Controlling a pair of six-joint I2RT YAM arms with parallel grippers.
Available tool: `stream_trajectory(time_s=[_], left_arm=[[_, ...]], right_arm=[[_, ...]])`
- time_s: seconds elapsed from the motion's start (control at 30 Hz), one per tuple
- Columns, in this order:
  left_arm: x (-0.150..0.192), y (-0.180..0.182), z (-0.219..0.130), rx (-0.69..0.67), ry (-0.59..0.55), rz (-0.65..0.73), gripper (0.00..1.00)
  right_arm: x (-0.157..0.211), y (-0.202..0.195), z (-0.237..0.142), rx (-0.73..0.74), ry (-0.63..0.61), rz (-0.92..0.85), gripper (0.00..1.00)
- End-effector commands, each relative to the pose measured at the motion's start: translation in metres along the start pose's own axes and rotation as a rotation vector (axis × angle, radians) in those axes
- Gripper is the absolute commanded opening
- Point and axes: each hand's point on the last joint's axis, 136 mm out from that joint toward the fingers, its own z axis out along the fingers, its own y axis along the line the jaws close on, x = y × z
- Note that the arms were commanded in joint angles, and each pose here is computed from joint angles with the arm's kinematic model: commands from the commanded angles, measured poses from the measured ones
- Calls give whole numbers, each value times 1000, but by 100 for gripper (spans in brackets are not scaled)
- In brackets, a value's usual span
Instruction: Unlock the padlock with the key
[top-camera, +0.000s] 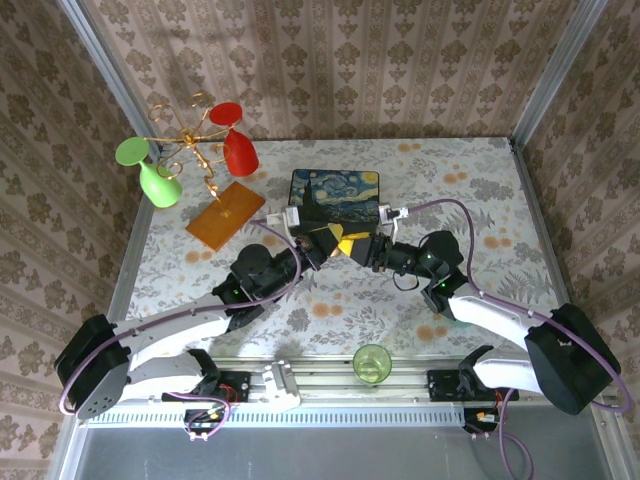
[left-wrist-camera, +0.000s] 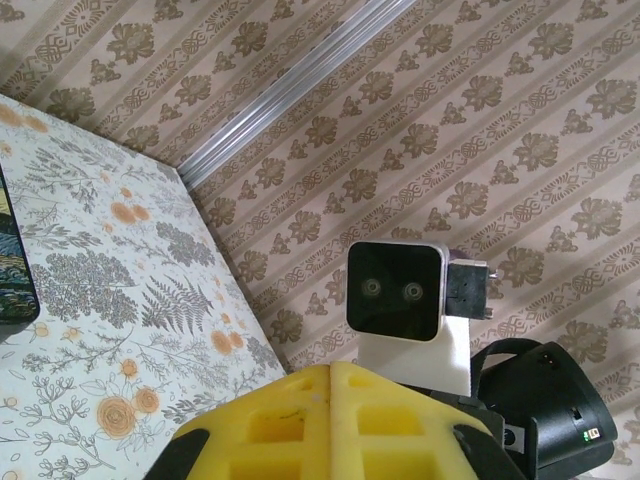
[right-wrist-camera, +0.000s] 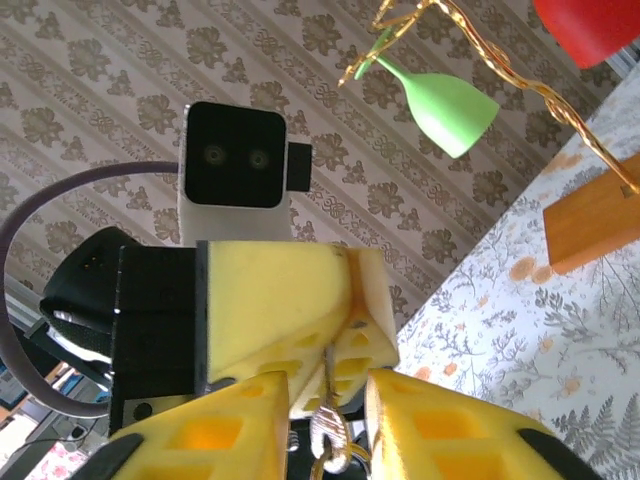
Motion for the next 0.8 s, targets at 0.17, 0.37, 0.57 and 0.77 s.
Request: stream_trajectory(time_s=[0.17, 0.37, 0.57, 0.77], left_arm=[[-10, -6, -3, 11, -61, 51, 0], [-8, -5, 0, 29, -67, 26, 0], [-13, 0, -6, 18, -113, 17, 0], [-12, 2, -8, 8, -118, 13, 0]], right_arm=[[-5, 10, 2, -75, -43, 14, 16], [2, 12, 12, -111, -23, 33, 21], [-1, 13, 9, -102, -56, 21, 17], [-1, 10, 8, -94, -57, 26, 16]])
